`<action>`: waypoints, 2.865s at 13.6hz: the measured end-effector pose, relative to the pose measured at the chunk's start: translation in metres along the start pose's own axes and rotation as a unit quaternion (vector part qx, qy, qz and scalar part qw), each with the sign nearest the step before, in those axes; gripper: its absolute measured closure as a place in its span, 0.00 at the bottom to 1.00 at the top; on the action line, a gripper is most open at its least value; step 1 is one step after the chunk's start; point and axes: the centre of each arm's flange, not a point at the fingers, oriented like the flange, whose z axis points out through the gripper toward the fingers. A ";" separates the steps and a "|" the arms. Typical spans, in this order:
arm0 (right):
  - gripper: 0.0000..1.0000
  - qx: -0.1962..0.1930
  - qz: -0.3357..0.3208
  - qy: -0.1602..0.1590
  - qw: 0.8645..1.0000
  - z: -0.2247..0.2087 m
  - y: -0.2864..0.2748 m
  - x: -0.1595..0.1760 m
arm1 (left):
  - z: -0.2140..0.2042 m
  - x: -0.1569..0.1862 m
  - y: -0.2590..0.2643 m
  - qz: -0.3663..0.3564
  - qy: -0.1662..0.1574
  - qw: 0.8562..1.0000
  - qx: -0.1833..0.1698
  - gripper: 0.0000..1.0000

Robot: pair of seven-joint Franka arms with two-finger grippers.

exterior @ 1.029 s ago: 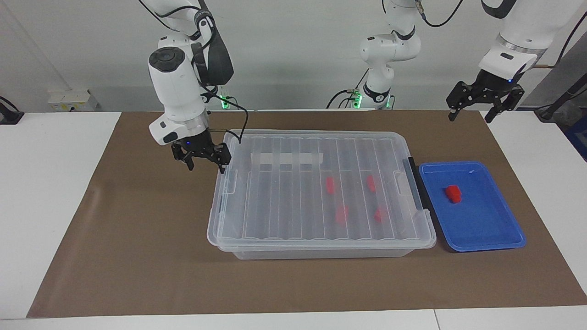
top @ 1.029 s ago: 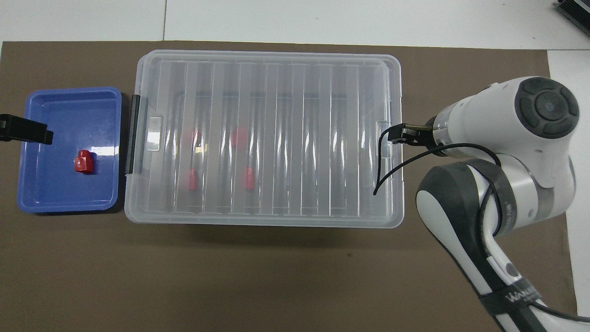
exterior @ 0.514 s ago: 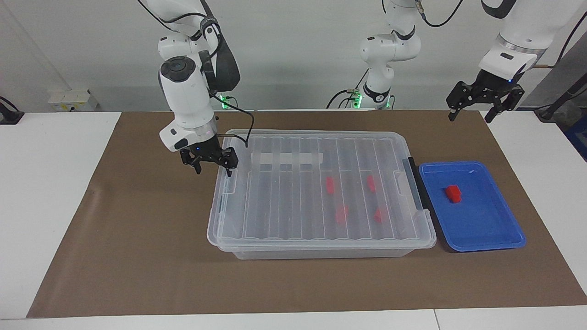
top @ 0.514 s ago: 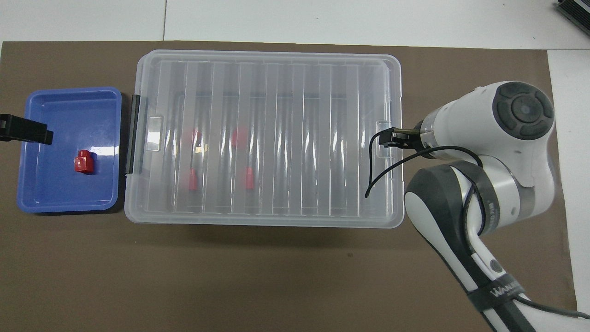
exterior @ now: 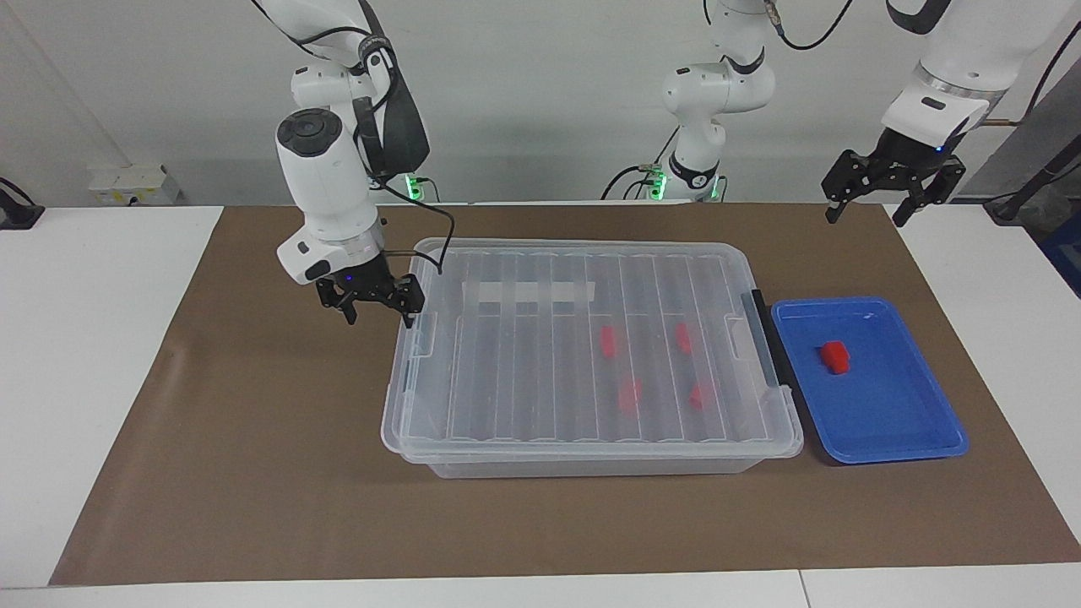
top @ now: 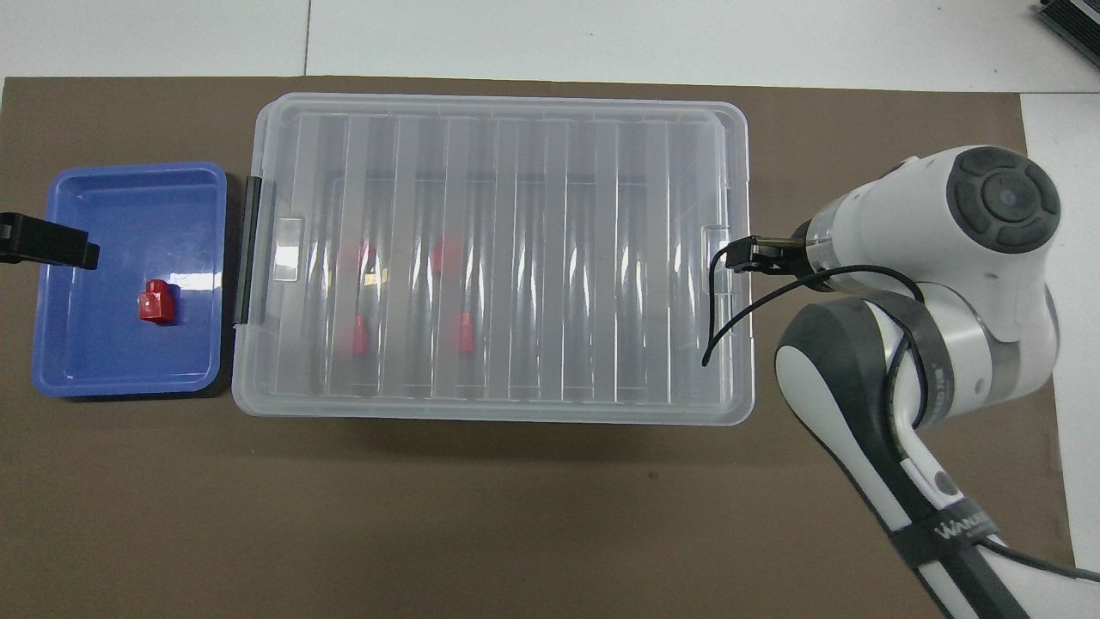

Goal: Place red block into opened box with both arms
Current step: 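Slide the clear lid toward the right arm with the right gripper, then reach the left gripper down to the red block in the blue tray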

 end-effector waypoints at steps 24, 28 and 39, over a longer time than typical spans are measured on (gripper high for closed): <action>0.00 -0.016 -0.163 -0.007 0.986 0.005 0.202 0.031 | 0.052 -0.028 -0.053 -0.048 0.022 0.998 0.026 0.00; 0.00 -0.016 -0.172 -0.008 0.985 0.005 0.214 0.031 | 0.094 -0.024 -0.062 -0.053 0.037 0.997 0.029 0.00; 0.00 -0.014 -0.116 -0.010 0.993 -0.026 0.154 0.020 | 0.267 -0.010 -0.130 -0.104 0.010 0.994 0.018 0.00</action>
